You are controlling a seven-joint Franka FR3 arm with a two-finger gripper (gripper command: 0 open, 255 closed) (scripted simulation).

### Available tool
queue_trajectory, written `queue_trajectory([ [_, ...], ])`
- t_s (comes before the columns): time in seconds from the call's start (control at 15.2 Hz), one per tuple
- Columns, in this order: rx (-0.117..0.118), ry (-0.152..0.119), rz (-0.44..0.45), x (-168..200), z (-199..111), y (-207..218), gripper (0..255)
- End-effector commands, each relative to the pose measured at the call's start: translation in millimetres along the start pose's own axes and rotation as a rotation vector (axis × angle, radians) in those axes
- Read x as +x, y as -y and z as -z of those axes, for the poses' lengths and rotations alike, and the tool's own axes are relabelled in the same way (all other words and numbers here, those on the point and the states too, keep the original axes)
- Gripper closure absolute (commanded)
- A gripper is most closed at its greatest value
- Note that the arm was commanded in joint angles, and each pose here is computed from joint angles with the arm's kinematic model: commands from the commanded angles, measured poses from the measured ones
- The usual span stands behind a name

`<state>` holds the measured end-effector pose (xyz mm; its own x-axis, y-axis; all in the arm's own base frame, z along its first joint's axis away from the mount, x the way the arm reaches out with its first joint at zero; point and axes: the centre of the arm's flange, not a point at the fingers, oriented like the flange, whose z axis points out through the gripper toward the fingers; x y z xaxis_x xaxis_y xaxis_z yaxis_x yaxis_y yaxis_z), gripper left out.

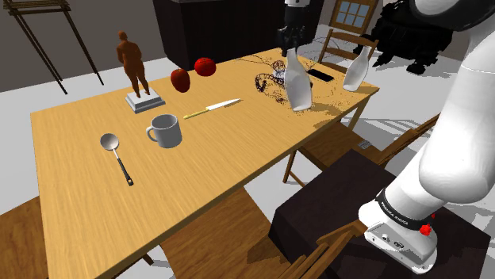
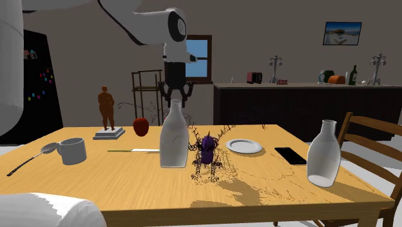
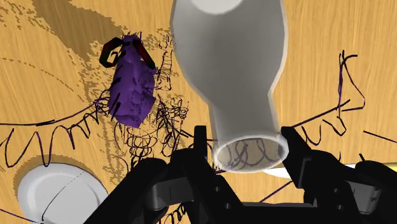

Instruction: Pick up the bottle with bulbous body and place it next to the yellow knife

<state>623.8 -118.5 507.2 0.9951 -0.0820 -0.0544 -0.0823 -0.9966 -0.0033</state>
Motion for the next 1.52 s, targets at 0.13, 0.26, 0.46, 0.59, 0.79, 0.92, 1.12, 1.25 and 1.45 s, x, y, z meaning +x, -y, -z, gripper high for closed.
queue_trajectory([
  [0.13,0.002,-0.002,0.001,8.1,-0.6,54.6,255],
  [0.26,0.002,-0.002,0.001,13.2,-0.3,80.5,255],
  [0.46,0.002,-0.002,0.001,20.8,0.1,119.4,255],
  [0.59,0.002,-0.002,0.001,25.9,0.3,145.3,255],
  [0.79,0.002,-0.002,0.001,27.8,-10.2,152.4,255],
  [0.92,0.002,-0.002,0.001,28.4,-20.7,152.4,255],
  [1.12,0.002,-0.002,0.001,29.3,-36.5,152.3,255],
  [1.25,0.002,-0.002,0.001,29.9,-47.0,152.3,255],
  [1.45,0.002,-0.002,0.001,30.7,-62.9,152.3,255],
])
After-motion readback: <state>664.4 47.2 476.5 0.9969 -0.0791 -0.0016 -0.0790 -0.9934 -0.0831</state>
